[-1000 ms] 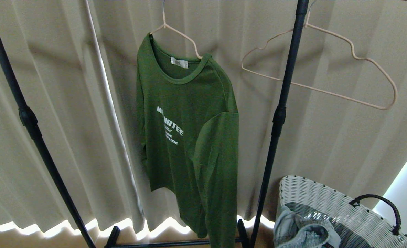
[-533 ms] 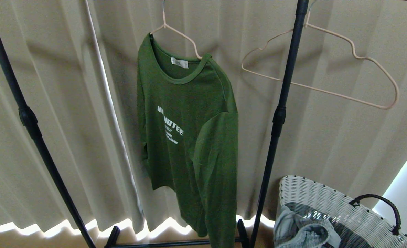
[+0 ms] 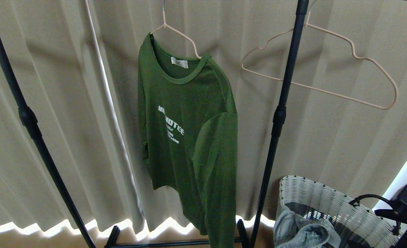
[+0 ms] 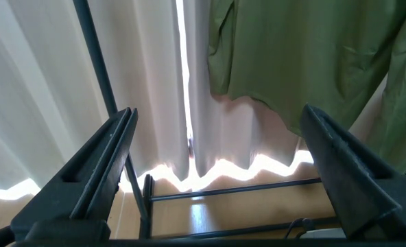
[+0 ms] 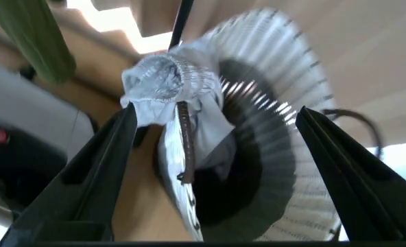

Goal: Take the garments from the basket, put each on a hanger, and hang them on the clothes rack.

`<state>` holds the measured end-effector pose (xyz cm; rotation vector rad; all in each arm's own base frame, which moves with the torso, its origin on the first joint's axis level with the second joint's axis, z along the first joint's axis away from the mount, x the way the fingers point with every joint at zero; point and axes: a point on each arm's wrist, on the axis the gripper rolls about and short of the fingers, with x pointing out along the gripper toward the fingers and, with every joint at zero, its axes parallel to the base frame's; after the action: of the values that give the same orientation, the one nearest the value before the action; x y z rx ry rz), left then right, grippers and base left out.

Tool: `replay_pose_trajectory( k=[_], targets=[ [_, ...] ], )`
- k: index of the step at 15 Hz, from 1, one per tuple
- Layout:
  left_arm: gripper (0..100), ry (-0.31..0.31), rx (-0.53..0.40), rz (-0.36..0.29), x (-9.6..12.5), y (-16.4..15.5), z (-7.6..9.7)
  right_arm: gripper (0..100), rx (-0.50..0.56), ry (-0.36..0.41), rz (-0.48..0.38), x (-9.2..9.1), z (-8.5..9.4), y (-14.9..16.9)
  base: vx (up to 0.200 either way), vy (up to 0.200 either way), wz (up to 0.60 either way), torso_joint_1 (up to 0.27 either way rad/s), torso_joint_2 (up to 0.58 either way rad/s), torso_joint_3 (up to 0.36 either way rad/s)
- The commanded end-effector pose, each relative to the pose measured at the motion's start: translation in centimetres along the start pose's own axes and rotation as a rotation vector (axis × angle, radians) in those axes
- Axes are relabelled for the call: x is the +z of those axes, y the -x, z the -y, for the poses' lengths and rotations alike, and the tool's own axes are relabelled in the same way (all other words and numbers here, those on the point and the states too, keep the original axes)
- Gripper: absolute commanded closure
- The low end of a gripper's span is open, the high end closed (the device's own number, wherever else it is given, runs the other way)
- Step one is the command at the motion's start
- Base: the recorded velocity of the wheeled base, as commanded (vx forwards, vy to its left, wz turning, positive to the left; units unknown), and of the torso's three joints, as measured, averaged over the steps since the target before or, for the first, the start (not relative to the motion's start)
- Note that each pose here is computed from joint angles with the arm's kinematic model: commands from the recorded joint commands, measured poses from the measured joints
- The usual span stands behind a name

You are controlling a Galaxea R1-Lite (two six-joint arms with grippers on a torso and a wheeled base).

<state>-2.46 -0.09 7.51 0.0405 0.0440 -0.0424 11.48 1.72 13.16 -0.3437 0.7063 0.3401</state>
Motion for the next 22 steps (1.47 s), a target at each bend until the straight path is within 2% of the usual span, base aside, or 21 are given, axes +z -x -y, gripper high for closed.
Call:
replay_pose_trajectory(
  k=[1,2,5,7,12,14,15,19,22],
  targets=[
    [0,0.000,0.000,0.000,0.0,0.0,0.0,0,0.077,-0.013,-0.222,0.9,0.8,-5.6,0.000,0.000,0.00,0.000,0.00,0.000],
    [0,0.000,0.000,0.000,0.0,0.0,0.0,0,0.078,-0.015,-0.271,0.9,1.0,-7.1,0.000,0.000,0.00,0.000,0.00,0.000],
    [0,0.000,0.000,0.002,0.0,0.0,0.0,0,0.054,-0.007,-0.252,1.2,1.3,-9.6,0.000,0.000,0.00,0.000,0.00,0.000],
    [0,0.000,0.000,0.000,0.0,0.0,0.0,0,0.025,0.005,-0.280,1.6,1.3,-10.8,0.000,0.000,0.00,0.000,0.00,0.000],
    [0,0.002,0.000,0.000,0.0,0.0,0.0,0,-0.002,0.011,-0.304,1.5,1.4,-11.3,0.000,0.000,0.00,0.000,0.00,0.000],
    [0,0.002,0.000,0.000,0.0,0.0,0.0,0,-0.019,0.013,-0.284,1.5,1.4,-11.6,0.000,0.000,0.00,0.000,0.00,0.000],
    [0,0.002,0.000,0.000,0.0,0.0,0.0,100,-0.023,0.013,-0.277,1.5,1.4,-12.0,0.000,0.000,0.00,0.000,0.00,0.000],
    [0,0.002,0.000,0.002,0.0,0.0,0.0,100,-0.019,0.006,-0.252,1.8,1.1,-12.1,0.000,0.000,0.00,0.000,0.00,0.000],
    [0,0.003,0.000,0.002,0.0,0.0,0.0,100,-0.027,-0.068,-0.207,2.4,0.6,-11.5,0.000,0.000,0.00,0.000,0.00,0.000]
  ],
)
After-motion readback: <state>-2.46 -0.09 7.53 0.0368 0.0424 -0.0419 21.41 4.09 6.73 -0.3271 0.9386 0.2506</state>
